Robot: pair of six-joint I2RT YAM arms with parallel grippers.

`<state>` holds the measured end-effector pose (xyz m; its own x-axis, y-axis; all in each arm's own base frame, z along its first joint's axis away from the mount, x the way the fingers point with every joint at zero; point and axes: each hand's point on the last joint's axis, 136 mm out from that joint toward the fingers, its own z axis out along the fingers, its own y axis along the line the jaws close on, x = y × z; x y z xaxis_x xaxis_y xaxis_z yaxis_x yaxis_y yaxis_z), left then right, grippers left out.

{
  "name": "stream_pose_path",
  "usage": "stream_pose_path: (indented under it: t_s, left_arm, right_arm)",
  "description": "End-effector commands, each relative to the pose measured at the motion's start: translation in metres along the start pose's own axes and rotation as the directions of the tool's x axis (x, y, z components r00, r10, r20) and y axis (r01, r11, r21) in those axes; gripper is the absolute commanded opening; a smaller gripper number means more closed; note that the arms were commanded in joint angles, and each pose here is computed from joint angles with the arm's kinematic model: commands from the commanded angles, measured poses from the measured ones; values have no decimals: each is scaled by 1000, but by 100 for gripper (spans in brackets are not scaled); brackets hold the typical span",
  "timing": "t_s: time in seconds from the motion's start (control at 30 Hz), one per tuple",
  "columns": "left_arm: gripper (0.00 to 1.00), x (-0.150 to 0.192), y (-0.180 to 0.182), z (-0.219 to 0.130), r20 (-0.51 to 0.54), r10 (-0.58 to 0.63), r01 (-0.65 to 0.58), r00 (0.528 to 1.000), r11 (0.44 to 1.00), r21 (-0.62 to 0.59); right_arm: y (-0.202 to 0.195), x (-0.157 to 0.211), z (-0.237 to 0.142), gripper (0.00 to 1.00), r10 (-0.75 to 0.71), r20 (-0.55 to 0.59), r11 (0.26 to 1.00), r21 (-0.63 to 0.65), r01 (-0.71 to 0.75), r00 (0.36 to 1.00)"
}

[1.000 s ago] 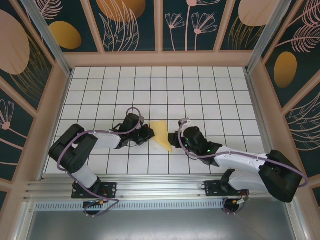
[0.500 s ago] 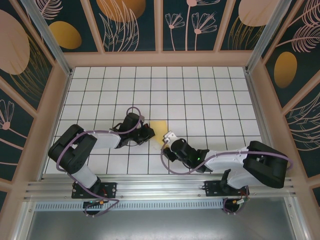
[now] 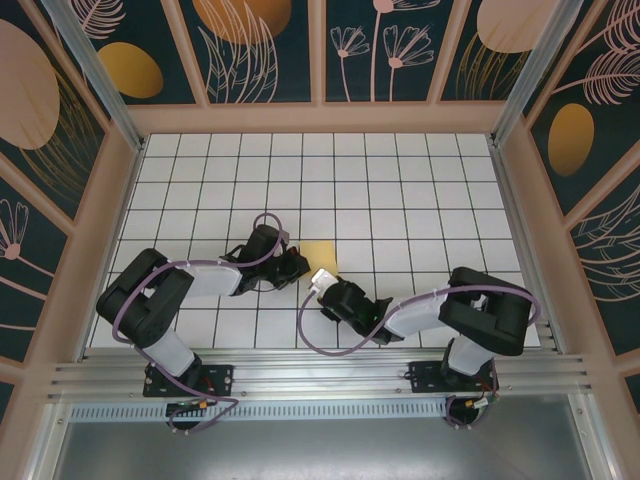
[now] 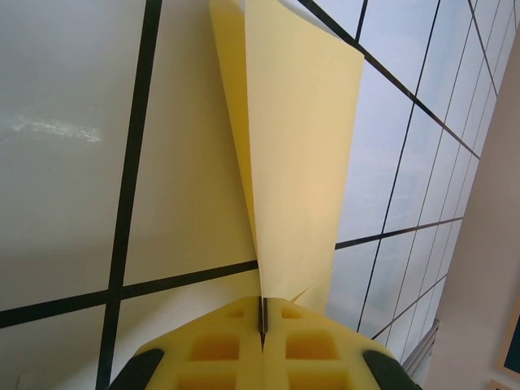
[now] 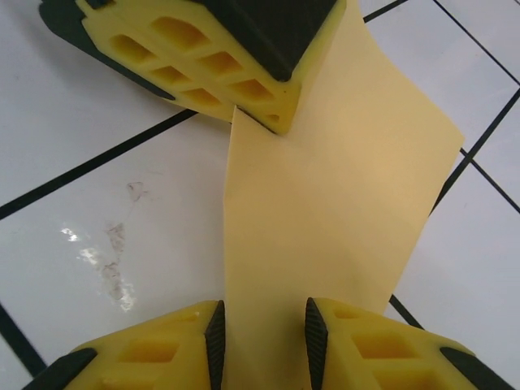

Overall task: Fold a paper plane with a square sheet of paper (pick it up from the middle)
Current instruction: Fold the wing for the fifth time at the center of the table.

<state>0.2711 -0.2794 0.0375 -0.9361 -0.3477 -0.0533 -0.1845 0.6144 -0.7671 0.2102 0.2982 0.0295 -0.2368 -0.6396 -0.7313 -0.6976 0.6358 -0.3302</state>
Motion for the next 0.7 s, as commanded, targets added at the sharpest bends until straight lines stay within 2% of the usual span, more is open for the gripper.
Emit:
stream_pose_path:
  t_s: [0.0, 0.43, 0.67]
  left_arm:
    - [0, 1, -12, -1, -16, 34, -34, 999, 999, 20]
    - [0, 1, -11, -1, -21, 42, -42, 999, 999, 12]
    - [0, 0, -12, -1, -15, 41, -41, 999, 999, 11]
  right_arm:
    - [0, -10, 5, 32, -38, 21, 999, 30, 38, 999]
    - [-3, 2, 15, 21, -72, -19, 994, 81, 73, 997]
    - [-7, 5, 14, 10, -44, -22, 993, 105, 46, 999]
